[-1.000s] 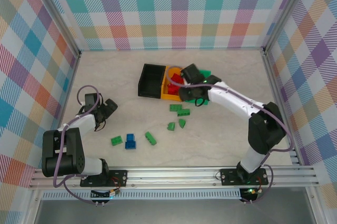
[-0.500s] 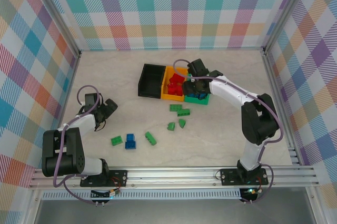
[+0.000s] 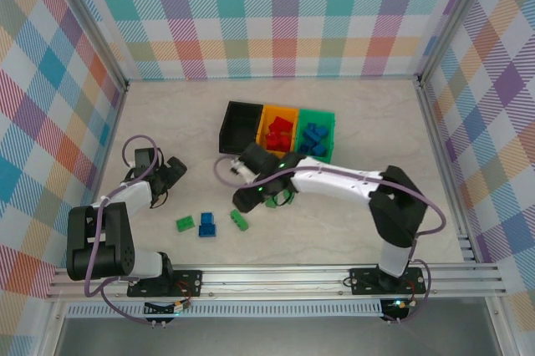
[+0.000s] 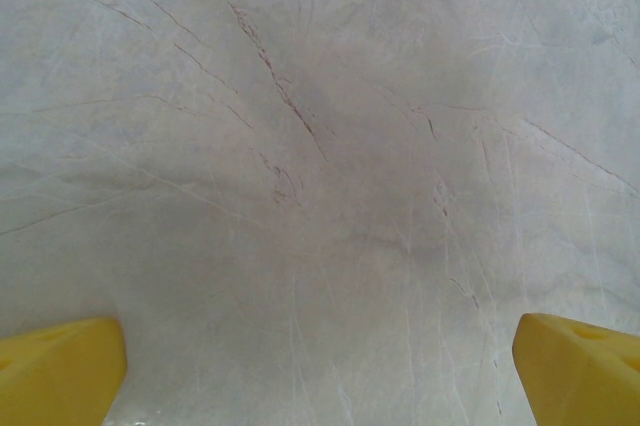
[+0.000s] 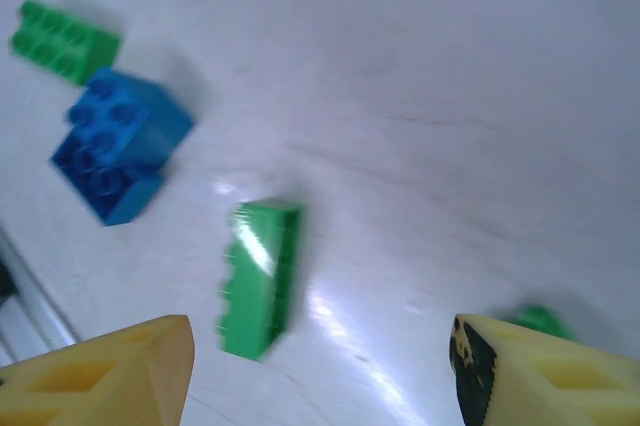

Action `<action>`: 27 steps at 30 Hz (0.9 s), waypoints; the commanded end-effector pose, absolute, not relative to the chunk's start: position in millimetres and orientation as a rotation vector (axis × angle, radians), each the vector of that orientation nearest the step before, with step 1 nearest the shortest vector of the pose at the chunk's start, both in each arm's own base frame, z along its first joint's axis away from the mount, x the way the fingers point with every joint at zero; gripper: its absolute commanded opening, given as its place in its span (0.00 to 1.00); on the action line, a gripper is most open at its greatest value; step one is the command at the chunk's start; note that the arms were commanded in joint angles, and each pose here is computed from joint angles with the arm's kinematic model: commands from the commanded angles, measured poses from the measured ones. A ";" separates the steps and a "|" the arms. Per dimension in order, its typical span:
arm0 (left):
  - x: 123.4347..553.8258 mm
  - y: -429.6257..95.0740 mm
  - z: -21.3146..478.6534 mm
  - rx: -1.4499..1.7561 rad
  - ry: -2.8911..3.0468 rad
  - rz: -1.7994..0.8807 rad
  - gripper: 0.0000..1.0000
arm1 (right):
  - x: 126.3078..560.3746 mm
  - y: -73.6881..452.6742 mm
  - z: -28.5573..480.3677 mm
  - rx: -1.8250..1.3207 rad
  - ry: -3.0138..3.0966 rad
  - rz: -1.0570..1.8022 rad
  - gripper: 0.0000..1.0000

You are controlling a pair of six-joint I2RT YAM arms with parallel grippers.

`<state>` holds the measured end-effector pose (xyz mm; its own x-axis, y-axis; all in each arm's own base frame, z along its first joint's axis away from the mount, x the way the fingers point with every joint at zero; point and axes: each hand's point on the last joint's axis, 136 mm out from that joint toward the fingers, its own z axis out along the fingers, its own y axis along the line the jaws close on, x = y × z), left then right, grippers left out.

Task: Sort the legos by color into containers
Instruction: Pick up the lego from the bottom-left of the table.

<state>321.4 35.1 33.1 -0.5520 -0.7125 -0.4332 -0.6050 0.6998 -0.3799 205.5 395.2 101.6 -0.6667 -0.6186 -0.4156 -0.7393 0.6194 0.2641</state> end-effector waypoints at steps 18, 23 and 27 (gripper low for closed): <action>327.9 3.2 32.6 -0.931 2.382 -0.467 1.00 | 177.7 501.7 55.5 -1.170 2.575 0.603 0.76; 328.0 2.4 32.3 -0.931 2.382 -0.474 1.00 | 170.4 510.9 44.4 -1.211 2.597 0.582 0.76; 328.0 1.9 31.8 -0.930 2.383 -0.477 1.00 | 166.5 516.7 38.0 -1.250 2.606 0.573 0.74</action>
<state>322.7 33.8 35.5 -0.5526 -0.7118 -0.4335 -0.5982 0.7009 -0.3884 173.5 516.9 43.7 -0.6349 -0.6789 -0.3686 -0.7720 0.5762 0.2685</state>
